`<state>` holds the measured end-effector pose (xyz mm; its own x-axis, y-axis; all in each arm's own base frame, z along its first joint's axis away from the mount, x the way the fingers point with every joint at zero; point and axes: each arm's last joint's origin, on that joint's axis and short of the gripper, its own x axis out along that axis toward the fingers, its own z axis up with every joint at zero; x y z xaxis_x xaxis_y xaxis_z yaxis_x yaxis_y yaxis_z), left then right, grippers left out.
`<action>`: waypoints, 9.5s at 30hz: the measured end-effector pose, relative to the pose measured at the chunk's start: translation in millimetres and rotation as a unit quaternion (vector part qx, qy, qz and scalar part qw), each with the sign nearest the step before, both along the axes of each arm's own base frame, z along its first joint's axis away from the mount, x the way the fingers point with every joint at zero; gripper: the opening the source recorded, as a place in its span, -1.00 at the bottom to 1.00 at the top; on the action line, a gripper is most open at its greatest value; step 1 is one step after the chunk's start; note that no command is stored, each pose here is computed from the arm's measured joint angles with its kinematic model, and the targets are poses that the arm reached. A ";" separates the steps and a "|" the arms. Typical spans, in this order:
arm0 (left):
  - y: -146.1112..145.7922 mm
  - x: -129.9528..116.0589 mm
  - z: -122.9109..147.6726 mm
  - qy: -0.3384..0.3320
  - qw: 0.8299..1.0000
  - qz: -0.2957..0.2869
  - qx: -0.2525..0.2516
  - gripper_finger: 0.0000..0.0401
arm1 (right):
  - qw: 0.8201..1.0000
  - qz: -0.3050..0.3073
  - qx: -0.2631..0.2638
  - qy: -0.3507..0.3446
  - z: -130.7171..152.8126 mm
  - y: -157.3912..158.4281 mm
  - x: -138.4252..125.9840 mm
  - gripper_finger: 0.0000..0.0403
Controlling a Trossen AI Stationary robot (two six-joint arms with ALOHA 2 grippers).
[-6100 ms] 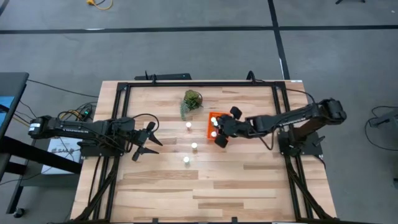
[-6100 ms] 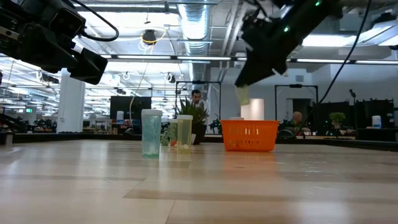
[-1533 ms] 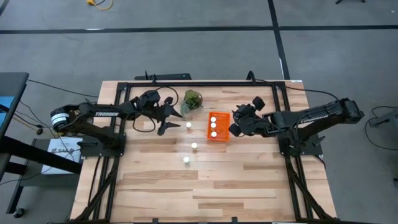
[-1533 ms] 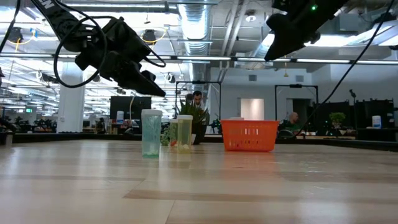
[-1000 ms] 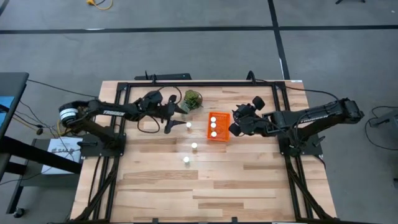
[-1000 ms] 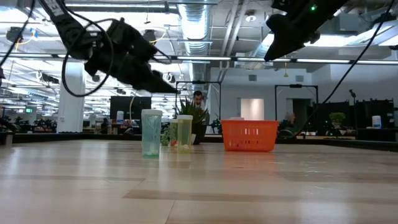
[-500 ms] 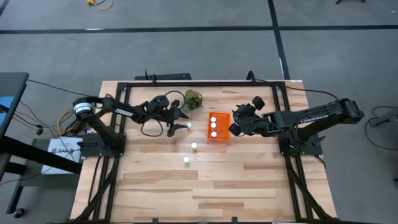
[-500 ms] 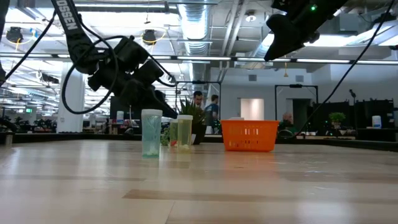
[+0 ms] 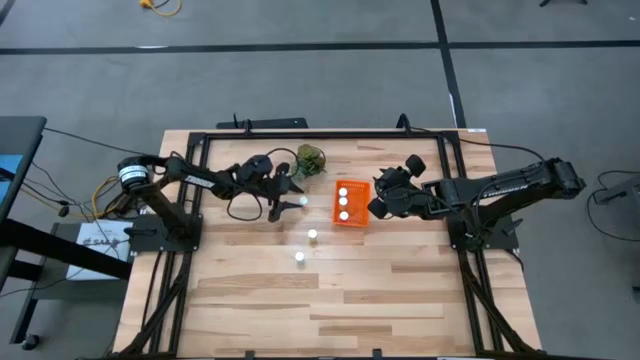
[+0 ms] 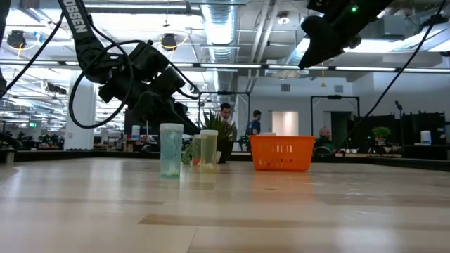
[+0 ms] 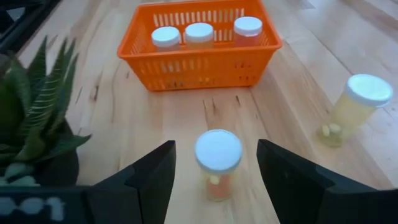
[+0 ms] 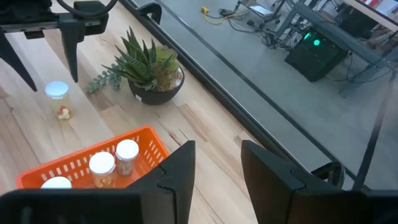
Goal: Pick and place pill bottles into a basket
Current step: Put the top yellow pill bottle into the basket
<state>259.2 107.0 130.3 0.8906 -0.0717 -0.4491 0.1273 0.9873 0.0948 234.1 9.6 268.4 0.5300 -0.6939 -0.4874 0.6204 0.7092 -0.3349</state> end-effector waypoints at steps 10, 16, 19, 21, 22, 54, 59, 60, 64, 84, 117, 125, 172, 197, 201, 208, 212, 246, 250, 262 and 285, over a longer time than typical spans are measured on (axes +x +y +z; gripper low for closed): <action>1.8 -0.1 -0.6 0.008 0.999 0.031 0.009 0.07 | 1.000 0.000 0.000 -0.001 0.1 0.1 0.1 -0.39; 0.2 0.7 -0.5 0.009 0.999 0.031 0.011 0.07 | 1.000 0.000 0.001 -0.001 0.1 0.0 0.2 -0.39; -1.7 1.1 -0.4 0.006 1.000 0.016 0.002 0.07 | 1.000 0.001 0.001 -0.001 0.1 0.1 0.2 -0.39; -2.6 1.2 -0.2 0.003 1.000 0.004 -0.010 0.07 | 1.000 0.001 0.001 -0.002 0.2 0.1 0.1 -0.39; -2.8 1.2 -0.2 0.002 1.000 0.001 -0.012 0.07 | 1.000 0.001 0.001 -0.002 0.2 0.1 0.1 -0.39; -2.4 1.9 0.8 -0.004 1.000 0.004 -0.006 0.07 | 1.000 0.008 0.010 -0.001 -0.2 0.6 0.4 -0.39; -2.2 2.3 1.4 -0.007 1.000 0.004 -0.005 0.07 | 1.000 0.008 0.010 -0.001 -0.2 0.6 0.4 -0.39; -2.2 2.3 1.4 -0.007 1.000 0.004 -0.005 0.07 | 1.000 0.009 0.010 0.000 -0.2 0.6 0.4 -0.39; -2.3 2.3 1.4 -0.007 1.000 0.004 -0.005 0.07 | 1.000 0.009 0.010 0.000 -0.2 0.6 0.4 -0.39; -6.6 5.0 2.1 -0.009 1.000 0.003 0.025 0.07 | 1.000 0.010 0.007 0.002 -0.2 0.5 0.4 -0.39; -6.5 11.5 5.5 0.006 0.999 0.029 0.032 0.07 | 1.000 0.012 0.008 0.003 -0.2 1.0 0.4 -0.39; -2.6 19.7 -35.8 0.042 0.999 0.029 0.000 0.07 | 1.000 0.012 0.008 0.003 -0.2 1.0 0.4 -0.39; 1.7 37.8 -43.8 0.037 0.999 0.003 -0.016 -0.25 | 1.000 0.012 0.007 0.008 -0.7 0.9 -0.2 -0.39; -11.2 37.8 -7.8 0.006 1.000 -0.014 -0.019 -0.56 | 1.000 0.016 0.002 0.013 -0.7 0.9 -0.2 -0.39; -19.7 39.5 9.4 -0.025 0.999 -0.026 -0.011 -0.56 | 1.000 0.017 0.002 0.014 -0.7 0.9 -0.2 -0.39; -30.7 51.2 29.9 -0.078 0.997 -0.017 0.012 -0.56 | 1.000 0.022 -0.005 0.022 -0.7 0.5 -0.1 -0.39; -32.7 64.8 43.2 -0.081 0.996 -0.017 0.017 -0.56 | 0.999 0.020 -0.006 0.024 -0.7 -0.6 -0.1 -0.39; -3.0 161.7 67.9 -0.101 0.995 -0.024 0.014 -0.56 | 0.948 0.302 0.095 -0.002 42.8 -43.8 -48.8 -0.39; 0.3 162.4 71.2 -0.104 0.994 -0.021 0.018 -0.56 | 0.931 0.350 0.104 -0.003 44.2 -48.5 -54.2 -0.39; 1.7 161.5 66.6 -0.080 0.994 0.007 0.076 -0.56 | 0.927 0.348 0.132 0.041 24.9 -72.2 -39.1 -0.39; 12.6 161.3 78.8 -0.145 0.989 0.014 0.033 -0.56 | 0.929 0.335 0.157 0.002 34.6 -64.3 -49.5 -0.39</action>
